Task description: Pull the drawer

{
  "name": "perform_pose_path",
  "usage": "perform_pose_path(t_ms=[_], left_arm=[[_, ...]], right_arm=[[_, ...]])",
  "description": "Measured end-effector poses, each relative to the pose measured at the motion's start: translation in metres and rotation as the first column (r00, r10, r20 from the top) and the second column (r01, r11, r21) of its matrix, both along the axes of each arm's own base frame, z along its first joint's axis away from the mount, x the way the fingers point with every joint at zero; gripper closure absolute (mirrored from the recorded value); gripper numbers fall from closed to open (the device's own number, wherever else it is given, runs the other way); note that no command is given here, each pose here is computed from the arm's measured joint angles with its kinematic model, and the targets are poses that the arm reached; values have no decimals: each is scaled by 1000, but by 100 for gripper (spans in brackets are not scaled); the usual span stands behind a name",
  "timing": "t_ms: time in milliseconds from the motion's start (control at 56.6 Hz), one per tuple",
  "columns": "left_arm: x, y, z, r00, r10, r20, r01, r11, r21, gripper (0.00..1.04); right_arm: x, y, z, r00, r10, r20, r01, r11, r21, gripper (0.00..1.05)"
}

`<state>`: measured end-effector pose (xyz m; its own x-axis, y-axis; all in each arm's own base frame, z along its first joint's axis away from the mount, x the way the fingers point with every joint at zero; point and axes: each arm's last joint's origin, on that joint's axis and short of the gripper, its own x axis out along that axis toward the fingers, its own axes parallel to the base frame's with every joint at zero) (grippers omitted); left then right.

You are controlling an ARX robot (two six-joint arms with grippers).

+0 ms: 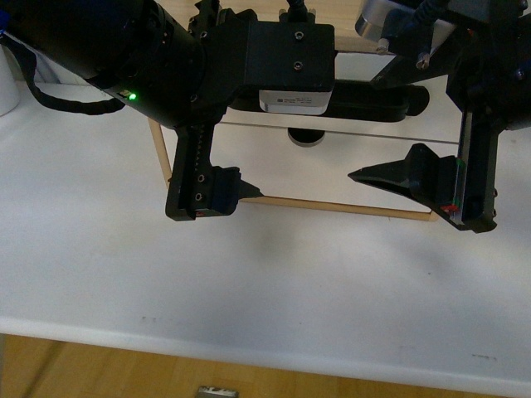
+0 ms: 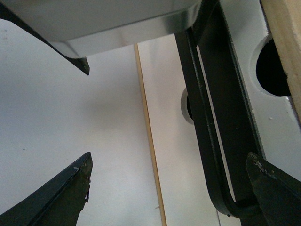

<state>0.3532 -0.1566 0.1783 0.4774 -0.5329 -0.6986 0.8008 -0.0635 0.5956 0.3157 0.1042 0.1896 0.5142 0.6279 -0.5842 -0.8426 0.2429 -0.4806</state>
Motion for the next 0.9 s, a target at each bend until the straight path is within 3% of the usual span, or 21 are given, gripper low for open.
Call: perform_pose_path(t_ms=[901], left_arm=[[2,6,0,1000,8,-16,-8,1000,-17,6]], right_arm=[[9,-2,-18,1000,21,11,-20,996,-83,9]])
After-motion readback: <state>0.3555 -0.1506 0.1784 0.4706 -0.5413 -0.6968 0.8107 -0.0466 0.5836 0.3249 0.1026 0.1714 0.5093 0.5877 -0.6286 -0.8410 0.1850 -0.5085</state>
